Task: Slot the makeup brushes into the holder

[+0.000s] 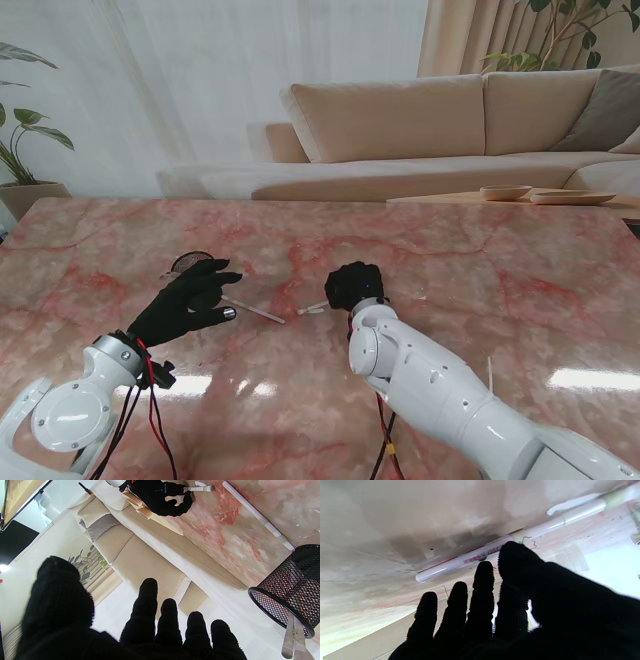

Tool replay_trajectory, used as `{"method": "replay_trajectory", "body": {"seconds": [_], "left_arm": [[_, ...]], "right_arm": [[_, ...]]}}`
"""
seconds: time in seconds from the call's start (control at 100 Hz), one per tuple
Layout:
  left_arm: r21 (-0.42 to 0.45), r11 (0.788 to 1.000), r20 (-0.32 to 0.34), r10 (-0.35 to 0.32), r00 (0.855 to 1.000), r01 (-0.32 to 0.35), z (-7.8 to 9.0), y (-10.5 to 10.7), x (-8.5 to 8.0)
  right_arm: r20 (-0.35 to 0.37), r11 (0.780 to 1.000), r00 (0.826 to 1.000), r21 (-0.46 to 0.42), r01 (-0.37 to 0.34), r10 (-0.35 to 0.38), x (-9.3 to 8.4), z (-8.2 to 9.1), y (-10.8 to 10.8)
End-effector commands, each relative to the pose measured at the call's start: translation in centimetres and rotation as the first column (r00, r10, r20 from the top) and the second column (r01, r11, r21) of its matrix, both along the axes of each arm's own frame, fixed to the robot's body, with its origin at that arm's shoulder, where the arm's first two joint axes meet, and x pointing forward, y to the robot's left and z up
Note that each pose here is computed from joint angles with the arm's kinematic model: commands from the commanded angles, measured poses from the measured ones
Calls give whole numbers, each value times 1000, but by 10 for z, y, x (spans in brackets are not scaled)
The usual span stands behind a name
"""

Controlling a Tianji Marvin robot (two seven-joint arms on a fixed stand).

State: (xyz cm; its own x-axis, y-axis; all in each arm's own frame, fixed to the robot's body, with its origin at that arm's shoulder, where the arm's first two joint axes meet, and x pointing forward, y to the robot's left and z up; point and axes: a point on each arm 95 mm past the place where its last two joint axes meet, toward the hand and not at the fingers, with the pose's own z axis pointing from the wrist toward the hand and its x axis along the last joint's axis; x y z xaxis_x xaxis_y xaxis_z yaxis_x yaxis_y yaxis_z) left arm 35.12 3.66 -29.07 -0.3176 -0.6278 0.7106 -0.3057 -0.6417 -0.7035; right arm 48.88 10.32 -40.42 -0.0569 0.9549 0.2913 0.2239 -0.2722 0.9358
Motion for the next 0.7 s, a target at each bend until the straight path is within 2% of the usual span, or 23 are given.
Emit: {"method": "replay_trajectory", "body": {"seconds": [0.0, 0.29, 0.53, 0.69], "left_arm": [[-4, 1000, -4, 1, 1000, -1, -2, -1, -1], [-4, 1000, -1, 0, 1000, 0, -1, 0, -1], [-3, 1000, -2, -1, 1000, 1, -1, 0, 0], [-4, 1000, -4, -2, 1000, 2, -2, 0, 0]], "right_arm": [[-19, 1000, 1000, -2, 2, -2, -4, -6, -1], [-27, 999, 999, -20, -43, 42, -7, -12, -2], [-32, 998, 998, -29, -56, 55, -9, -14, -4], [-38, 997, 998, -48, -61, 59, -13, -22, -5]]}}
